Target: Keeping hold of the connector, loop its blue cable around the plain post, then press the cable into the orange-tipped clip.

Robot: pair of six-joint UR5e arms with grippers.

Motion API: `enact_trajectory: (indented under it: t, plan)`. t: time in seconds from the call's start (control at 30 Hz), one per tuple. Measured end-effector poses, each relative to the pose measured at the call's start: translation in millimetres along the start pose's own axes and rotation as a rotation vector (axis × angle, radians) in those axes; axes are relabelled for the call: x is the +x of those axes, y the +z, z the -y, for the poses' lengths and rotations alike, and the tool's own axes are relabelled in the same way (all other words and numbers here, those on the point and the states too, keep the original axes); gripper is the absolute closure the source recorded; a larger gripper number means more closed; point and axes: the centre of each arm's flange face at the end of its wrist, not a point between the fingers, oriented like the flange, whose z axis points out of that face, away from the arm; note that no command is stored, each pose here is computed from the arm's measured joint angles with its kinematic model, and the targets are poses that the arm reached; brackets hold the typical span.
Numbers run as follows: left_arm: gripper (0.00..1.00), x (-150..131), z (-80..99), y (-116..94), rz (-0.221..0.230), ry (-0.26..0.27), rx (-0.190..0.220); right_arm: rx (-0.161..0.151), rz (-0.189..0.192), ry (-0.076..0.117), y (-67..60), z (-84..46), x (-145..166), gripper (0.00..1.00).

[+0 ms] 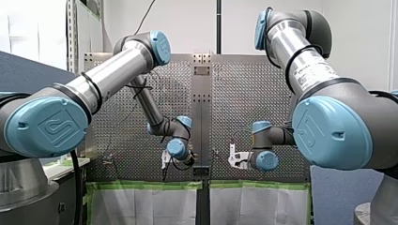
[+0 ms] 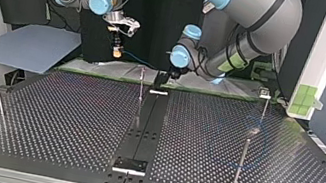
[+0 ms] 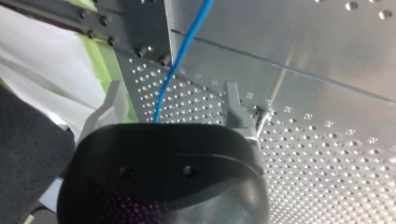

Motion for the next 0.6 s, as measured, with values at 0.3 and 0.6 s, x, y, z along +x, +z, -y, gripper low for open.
enact_trajectory:
  t: [0.3, 0.6]
  plan:
    - [0.0, 6, 3.2, -8, 0.005, 0.105, -0.073, 0.017, -0.002, 0.0, 0.3, 1.6, 0, 1.0]
    - [0.0, 14, 3.8, -12, 0.034, 0.17, -0.091, 0.062, -0.002, 0.002, 0.3, 6.5, 0, 1.0]
